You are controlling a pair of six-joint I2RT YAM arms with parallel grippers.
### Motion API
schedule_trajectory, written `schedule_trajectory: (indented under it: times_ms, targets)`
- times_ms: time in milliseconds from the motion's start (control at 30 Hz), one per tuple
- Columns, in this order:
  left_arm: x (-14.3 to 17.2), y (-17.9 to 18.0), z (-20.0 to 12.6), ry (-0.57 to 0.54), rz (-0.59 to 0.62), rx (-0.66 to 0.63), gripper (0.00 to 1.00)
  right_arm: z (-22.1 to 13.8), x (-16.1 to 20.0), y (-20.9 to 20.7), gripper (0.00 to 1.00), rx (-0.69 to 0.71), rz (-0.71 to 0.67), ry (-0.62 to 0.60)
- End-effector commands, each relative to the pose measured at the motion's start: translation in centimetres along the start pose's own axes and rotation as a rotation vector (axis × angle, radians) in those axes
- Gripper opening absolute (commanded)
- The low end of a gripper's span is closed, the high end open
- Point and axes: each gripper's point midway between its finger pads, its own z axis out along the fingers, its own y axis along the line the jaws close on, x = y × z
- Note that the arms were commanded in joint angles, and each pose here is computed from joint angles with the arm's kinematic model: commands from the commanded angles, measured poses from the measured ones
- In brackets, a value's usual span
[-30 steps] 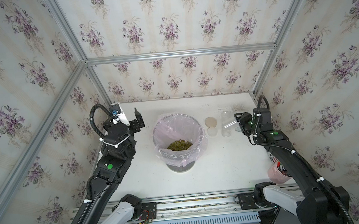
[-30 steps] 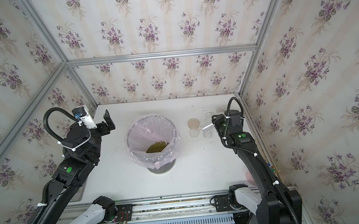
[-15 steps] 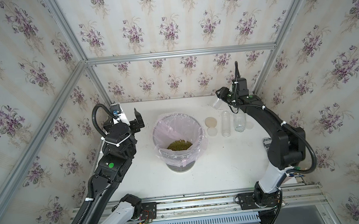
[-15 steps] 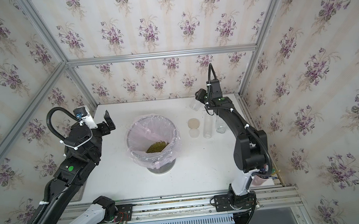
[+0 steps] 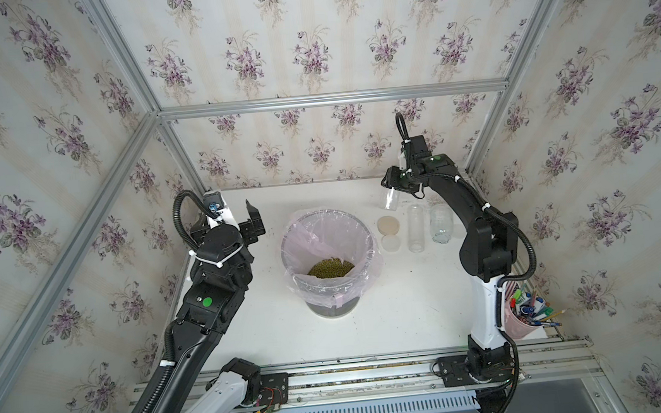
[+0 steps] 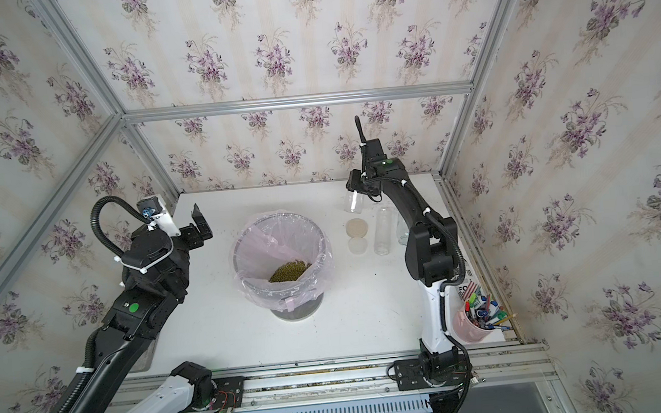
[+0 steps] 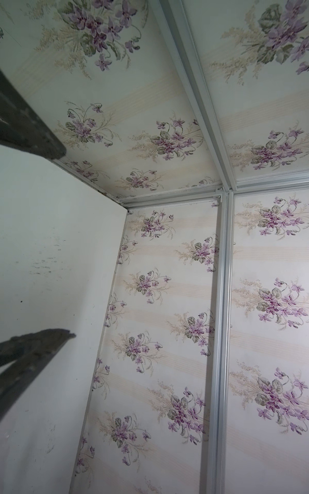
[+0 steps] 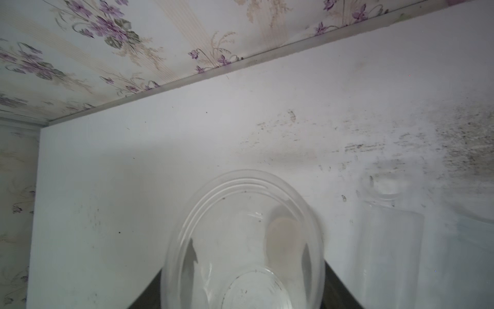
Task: Empty moldy mung beans from jars
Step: Place the jar at the center of the board.
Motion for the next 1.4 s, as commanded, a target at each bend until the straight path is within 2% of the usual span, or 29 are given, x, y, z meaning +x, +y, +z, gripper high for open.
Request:
schedule_trajectory:
  times_ms: [0, 200, 533, 800, 1367]
  targets:
    - [-0.5, 0.2, 0.1, -0.02, -0.032, -0.013, 1.0, 0.3, 1.9, -2.4, 0.43, 0.141, -0.069, 0.076]
    - [-0.5, -0.1, 0.1, -0.019, -0.039, 0.001, 1.0, 0.9, 3.6, -4.2, 0.43, 0.28, -0.119, 0.141]
    - [-0.9, 0.5, -0.3, -0.032, -0.056, -0.006, 1.0, 2.7, 4.9, -5.4, 0.43, 0.384, -0.138, 0.192]
    - [-1.3, 0.9, -0.7, -0.047, -0.061, -0.011, 1.0, 3.9, 5.5, -6.2, 0.43, 0.431, -0.115, 0.212]
    - [-1.4, 0.7, -0.8, -0.048, -0.056, 0.002, 1.0, 3.8, 7.2, -7.5, 0.46, 0.486, -0.099, 0.221]
